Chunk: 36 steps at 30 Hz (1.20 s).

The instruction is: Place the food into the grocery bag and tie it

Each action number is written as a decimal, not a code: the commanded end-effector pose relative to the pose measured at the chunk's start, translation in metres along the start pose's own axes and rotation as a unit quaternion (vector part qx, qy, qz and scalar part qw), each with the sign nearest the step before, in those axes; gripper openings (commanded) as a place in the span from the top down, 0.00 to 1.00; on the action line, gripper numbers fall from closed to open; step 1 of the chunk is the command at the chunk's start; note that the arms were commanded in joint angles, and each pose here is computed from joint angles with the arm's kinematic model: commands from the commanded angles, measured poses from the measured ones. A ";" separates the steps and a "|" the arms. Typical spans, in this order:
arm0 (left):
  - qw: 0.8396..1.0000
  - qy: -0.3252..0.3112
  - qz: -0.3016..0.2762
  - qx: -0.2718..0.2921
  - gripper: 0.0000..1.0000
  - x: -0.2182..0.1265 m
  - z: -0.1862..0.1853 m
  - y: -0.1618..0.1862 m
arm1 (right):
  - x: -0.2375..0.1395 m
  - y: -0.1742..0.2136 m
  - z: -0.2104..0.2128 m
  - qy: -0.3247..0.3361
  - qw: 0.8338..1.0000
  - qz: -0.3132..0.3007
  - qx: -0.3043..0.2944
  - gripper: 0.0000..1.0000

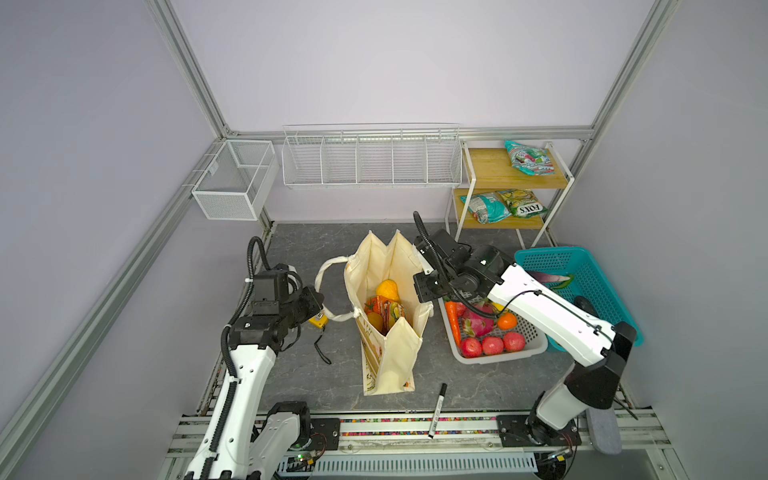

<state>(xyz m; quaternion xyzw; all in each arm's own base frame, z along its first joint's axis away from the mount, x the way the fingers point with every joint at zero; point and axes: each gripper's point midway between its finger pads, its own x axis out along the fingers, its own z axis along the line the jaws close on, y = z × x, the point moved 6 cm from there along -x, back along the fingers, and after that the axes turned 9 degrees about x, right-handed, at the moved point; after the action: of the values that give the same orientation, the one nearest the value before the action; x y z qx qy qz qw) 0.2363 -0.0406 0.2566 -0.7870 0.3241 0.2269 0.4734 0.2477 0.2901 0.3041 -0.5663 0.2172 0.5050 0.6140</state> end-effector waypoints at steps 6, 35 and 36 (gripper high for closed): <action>0.996 -0.091 -0.023 0.002 1.00 -0.019 0.027 -0.010 | 0.003 -0.001 0.017 -0.011 1.000 0.001 -0.018 0.89; 0.996 -0.082 -0.018 -0.012 1.00 -0.018 0.038 -0.012 | -0.023 -0.010 0.015 -0.006 0.999 -0.037 -0.027 0.47; 0.996 -0.084 -0.017 -0.012 1.00 -0.017 0.038 -0.012 | -0.025 -0.011 0.015 -0.004 0.999 -0.040 -0.030 0.45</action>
<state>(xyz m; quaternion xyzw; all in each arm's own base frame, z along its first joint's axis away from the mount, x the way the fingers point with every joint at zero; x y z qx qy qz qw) 0.2309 0.0001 0.2554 -0.7776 0.2711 0.2890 0.4881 0.2464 0.3009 0.3142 -0.5812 0.1998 0.5008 0.6095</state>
